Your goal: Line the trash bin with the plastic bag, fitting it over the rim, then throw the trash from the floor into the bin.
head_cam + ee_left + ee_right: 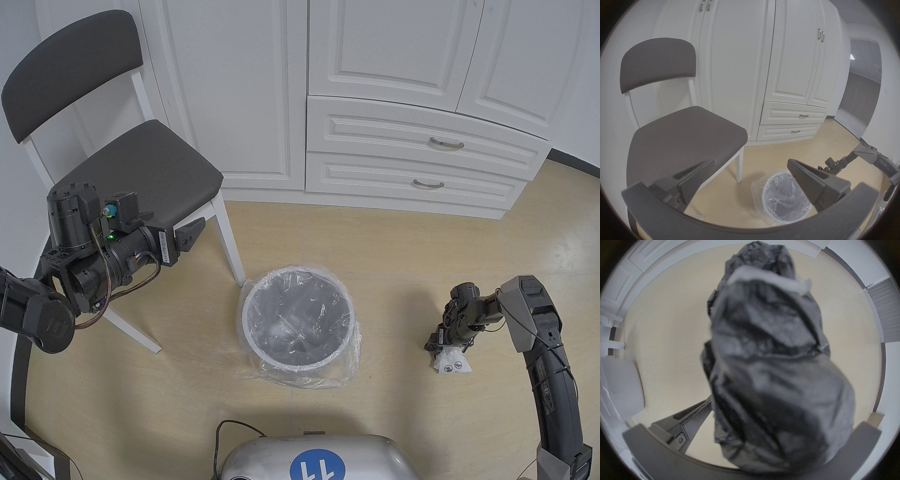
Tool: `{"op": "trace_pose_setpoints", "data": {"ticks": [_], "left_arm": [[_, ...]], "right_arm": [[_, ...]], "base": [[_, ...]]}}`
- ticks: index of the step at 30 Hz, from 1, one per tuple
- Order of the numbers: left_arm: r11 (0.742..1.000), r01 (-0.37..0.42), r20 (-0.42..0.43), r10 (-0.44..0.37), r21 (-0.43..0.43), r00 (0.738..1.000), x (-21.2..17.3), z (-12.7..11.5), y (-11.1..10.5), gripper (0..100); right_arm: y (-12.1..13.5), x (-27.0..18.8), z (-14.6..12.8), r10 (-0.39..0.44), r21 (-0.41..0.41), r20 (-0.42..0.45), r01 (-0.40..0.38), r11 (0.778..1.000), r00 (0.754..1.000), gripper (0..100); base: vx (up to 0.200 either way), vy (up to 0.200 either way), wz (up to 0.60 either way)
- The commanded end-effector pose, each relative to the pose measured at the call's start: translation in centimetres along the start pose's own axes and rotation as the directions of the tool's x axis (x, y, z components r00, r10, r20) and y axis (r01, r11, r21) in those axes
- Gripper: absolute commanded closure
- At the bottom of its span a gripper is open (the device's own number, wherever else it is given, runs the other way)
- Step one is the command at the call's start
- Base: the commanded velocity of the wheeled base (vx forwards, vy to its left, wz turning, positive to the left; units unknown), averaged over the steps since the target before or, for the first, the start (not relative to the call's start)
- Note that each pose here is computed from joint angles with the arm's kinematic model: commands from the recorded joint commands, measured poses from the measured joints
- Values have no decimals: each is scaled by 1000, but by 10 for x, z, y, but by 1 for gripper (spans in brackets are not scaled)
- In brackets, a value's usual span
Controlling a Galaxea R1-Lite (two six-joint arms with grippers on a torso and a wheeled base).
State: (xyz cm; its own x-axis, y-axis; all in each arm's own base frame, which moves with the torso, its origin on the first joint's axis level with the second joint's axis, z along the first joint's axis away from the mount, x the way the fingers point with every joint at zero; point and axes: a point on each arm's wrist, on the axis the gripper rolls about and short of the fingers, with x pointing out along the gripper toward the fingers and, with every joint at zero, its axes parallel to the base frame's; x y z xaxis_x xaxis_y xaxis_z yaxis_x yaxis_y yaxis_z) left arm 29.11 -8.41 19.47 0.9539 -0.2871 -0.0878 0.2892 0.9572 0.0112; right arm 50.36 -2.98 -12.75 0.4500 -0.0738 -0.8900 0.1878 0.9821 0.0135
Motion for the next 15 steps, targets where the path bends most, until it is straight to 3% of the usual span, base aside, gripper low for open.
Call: {"op": "trace_pose_setpoints", "data": {"ticks": [1, 14, 15], "left_arm": [[1000, 1, -12, -1, 0, 1000, 3, -3, 0, 0], [1000, -1, -16, 1, 1, 1000, 5, -5, 0, 0], [1000, -1, -15, 1, 0, 1000, 5, -5, 0, 0]], "right_arm": [[-1, 2, -2, -4, 3, -8, 4, 1000, 1000, 0], [-1, 2, -2, -6, 17, -11, 6, 1000, 1000, 0], [-1, 2, -2, -6, 17, -9, 6, 1000, 1000, 100]], "base": [[0, 0, 0], [0, 0, 0], [0, 0, 0]]}}
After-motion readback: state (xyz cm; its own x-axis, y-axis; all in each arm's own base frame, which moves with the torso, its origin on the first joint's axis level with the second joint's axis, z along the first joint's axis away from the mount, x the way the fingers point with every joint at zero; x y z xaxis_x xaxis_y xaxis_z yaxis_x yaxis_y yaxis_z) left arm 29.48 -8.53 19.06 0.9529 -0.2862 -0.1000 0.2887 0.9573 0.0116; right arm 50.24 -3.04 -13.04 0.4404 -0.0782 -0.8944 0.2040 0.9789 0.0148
